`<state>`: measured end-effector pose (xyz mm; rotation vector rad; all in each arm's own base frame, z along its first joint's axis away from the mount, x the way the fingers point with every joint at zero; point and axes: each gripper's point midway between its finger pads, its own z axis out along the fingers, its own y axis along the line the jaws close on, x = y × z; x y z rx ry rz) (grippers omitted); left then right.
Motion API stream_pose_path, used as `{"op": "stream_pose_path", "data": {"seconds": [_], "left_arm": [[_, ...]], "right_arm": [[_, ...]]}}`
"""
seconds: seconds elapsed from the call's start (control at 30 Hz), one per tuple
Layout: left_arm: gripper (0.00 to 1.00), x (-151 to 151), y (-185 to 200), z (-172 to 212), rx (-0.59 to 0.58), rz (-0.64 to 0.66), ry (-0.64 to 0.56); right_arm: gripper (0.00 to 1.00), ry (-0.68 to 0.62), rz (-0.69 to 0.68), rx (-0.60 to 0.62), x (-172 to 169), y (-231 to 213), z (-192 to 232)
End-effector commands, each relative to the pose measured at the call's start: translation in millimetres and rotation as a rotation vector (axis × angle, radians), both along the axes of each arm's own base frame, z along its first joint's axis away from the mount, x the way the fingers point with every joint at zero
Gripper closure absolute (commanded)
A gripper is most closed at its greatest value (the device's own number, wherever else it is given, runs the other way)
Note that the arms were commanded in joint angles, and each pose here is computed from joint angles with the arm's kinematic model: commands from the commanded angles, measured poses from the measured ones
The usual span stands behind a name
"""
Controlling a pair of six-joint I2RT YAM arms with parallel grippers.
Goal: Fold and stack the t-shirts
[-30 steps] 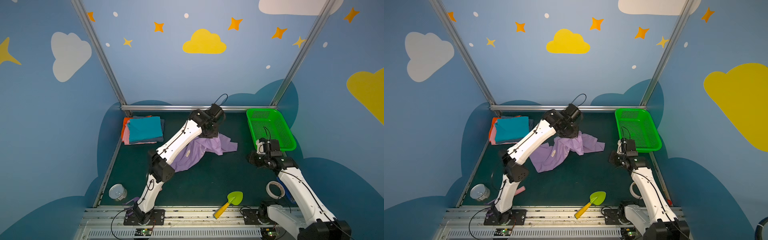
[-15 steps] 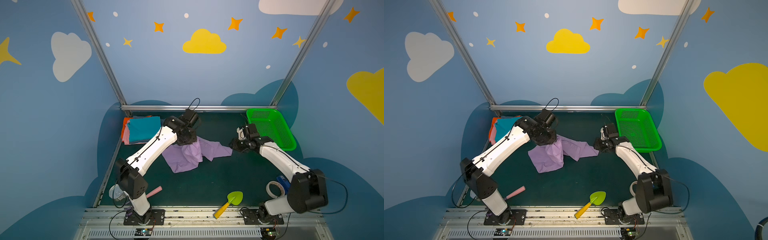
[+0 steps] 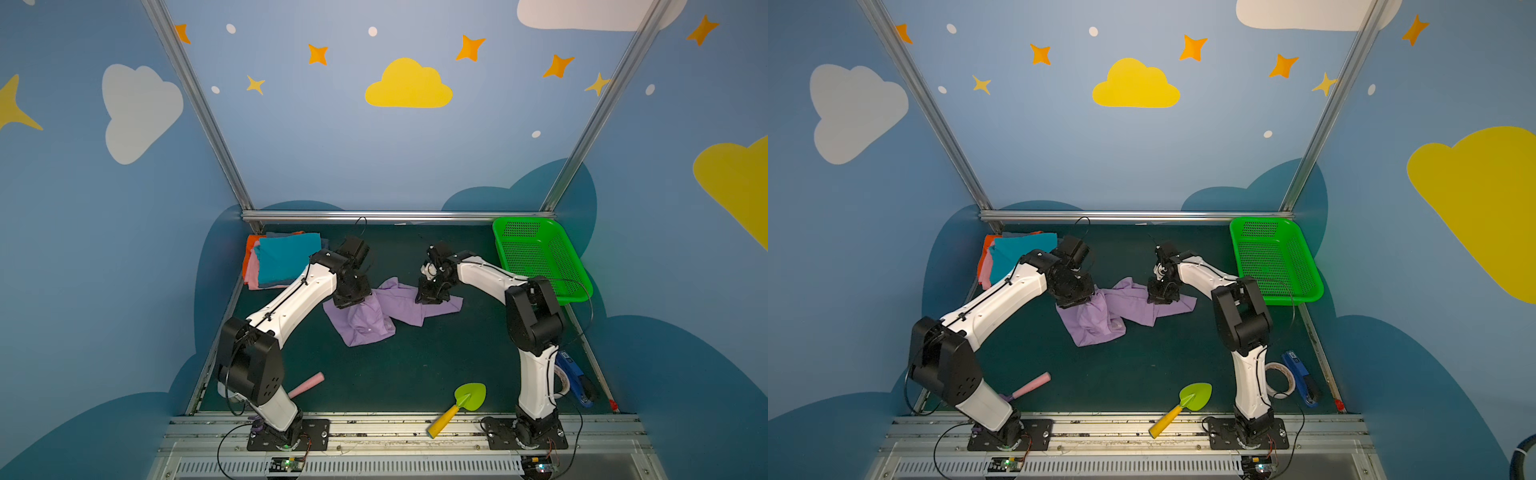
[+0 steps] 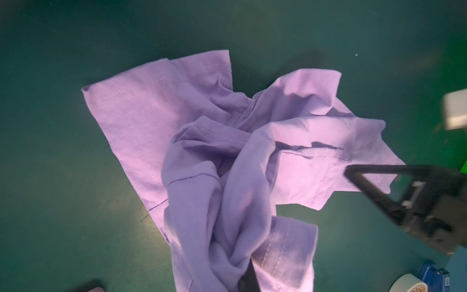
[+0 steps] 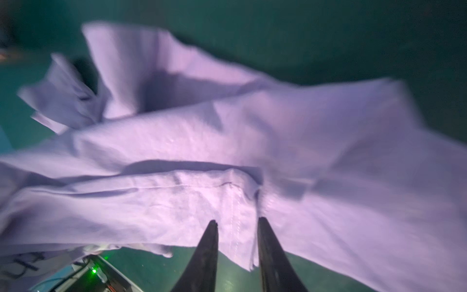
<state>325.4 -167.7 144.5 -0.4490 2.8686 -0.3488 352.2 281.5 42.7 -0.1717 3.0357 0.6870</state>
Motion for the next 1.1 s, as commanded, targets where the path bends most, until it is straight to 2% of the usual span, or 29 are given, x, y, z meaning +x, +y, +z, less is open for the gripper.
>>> {"op": "stream_pose_path", "data": {"seconds": [0.0,0.23,0.47,0.6,0.93,1.07], "left_arm": [[0.94,4,-2,-5,-0.027,0.007,0.01],[0.94,4,1,-12,-0.018,0.013,0.029],[0.93,2,1,-14,-0.02,0.011,0.039],[0.93,3,0,-13,-0.025,0.013,0.037],[0.93,2,0,-17,-0.026,0.012,0.048],[0.93,3,-2,-18,-0.032,0.011,0.047]], "right_arm": [[0.7,0.036,0.014,0.0,0,5,-2],[0.69,0.043,0.006,-0.052,4,-1,-18],[0.65,-0.048,-0.001,-0.121,21,-18,-4],[0.66,-0.047,0.014,-0.142,23,-20,-8],[0.67,-0.021,0.037,-0.088,18,0,-18],[0.71,-0.009,0.048,-0.078,16,5,-23]]}}
